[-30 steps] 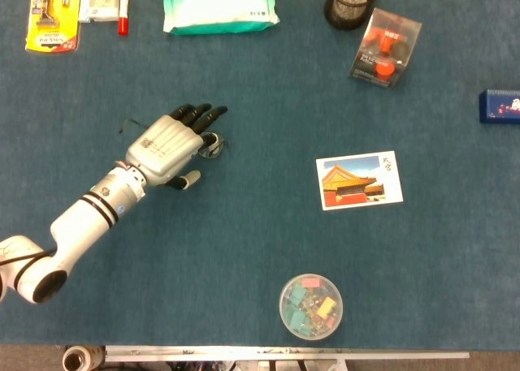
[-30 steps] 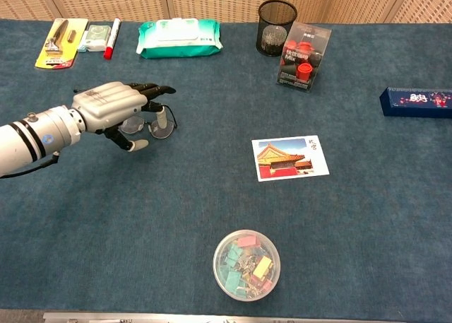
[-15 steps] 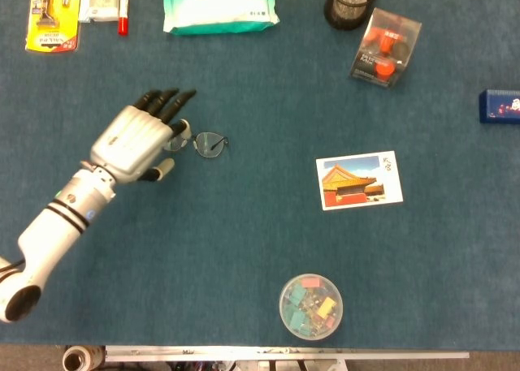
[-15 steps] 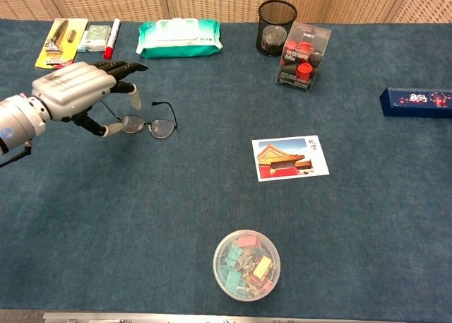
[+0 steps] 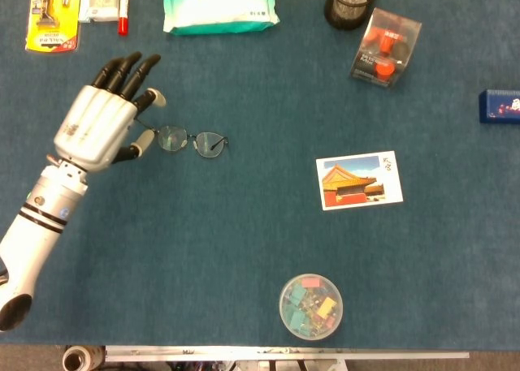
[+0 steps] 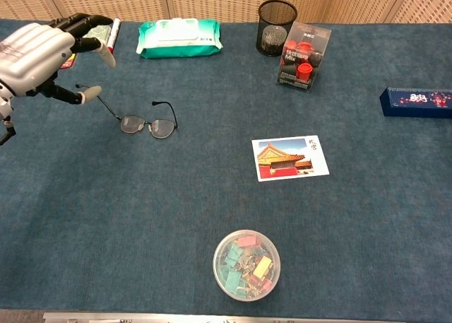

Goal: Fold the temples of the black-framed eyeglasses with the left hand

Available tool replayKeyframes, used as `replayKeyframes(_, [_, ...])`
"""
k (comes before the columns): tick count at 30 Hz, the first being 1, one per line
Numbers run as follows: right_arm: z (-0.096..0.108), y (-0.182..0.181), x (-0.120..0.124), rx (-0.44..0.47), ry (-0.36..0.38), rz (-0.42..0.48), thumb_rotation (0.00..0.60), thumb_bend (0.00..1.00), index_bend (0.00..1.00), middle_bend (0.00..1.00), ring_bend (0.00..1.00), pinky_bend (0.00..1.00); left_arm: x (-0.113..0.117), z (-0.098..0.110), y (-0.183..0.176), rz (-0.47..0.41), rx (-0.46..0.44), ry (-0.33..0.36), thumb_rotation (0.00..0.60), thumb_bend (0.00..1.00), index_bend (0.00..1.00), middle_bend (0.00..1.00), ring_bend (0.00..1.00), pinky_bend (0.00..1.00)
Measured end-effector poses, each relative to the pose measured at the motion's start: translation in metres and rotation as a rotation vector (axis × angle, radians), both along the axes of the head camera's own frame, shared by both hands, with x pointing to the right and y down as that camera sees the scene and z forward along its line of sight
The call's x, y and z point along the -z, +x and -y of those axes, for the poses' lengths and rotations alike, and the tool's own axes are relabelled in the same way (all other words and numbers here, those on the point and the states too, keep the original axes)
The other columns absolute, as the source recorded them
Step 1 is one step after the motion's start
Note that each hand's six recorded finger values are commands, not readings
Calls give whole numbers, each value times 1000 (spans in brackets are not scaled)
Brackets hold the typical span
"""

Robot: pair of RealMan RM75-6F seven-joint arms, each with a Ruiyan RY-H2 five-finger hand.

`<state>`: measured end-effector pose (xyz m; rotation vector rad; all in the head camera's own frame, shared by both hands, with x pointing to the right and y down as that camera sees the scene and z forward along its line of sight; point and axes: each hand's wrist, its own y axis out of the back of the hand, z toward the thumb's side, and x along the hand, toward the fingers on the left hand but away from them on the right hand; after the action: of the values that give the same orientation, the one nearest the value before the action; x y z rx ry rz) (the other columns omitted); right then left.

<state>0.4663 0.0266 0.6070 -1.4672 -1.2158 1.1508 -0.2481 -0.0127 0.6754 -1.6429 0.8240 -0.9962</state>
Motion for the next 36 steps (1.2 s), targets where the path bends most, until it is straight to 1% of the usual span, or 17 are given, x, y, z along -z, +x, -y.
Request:
replayKeyframes(5, [1, -1, 0, 3, 1, 4, 600, 604, 577, 516, 420, 656, 9, 9, -4, -13, 33, 58, 600, 325, 304, 71, 36, 108])
replayKeyframes(11, [5, -6, 4, 10, 25, 19, 600, 604, 577, 516, 420, 657, 6, 26, -23, -1, 117, 83, 600, 324, 228, 71, 36, 108])
replayKeyframes(15, [9, -8, 6, 6, 41, 34, 600, 604, 577, 520, 420, 656, -1, 33, -34, 15, 149, 84, 600, 325, 178, 71, 36, 108])
replayKeyframes(17, [10, -9, 6, 6, 43, 37, 600, 604, 577, 521, 420, 656, -5, 35, -36, 25, 154, 83, 600, 324, 135, 70, 35, 108])
replayKeyframes(22, [10, -10, 5, 5, 40, 38, 600, 604, 577, 521, 420, 656, -14, 37, -43, 49, 163, 74, 600, 258, 72, 45, 22, 108])
replayKeyframes(28, [12, -10, 5, 1, 40, 42, 600, 604, 577, 521, 420, 656, -21, 36, -50, 56, 175, 46, 600, 227, 62, 38, 19, 108])
replayKeyframes(36, [12, -11, 3, 3, 32, 42, 600, 604, 577, 521, 420, 657, -24, 35, -46, 42, 170, 42, 600, 225, 61, 38, 18, 108])
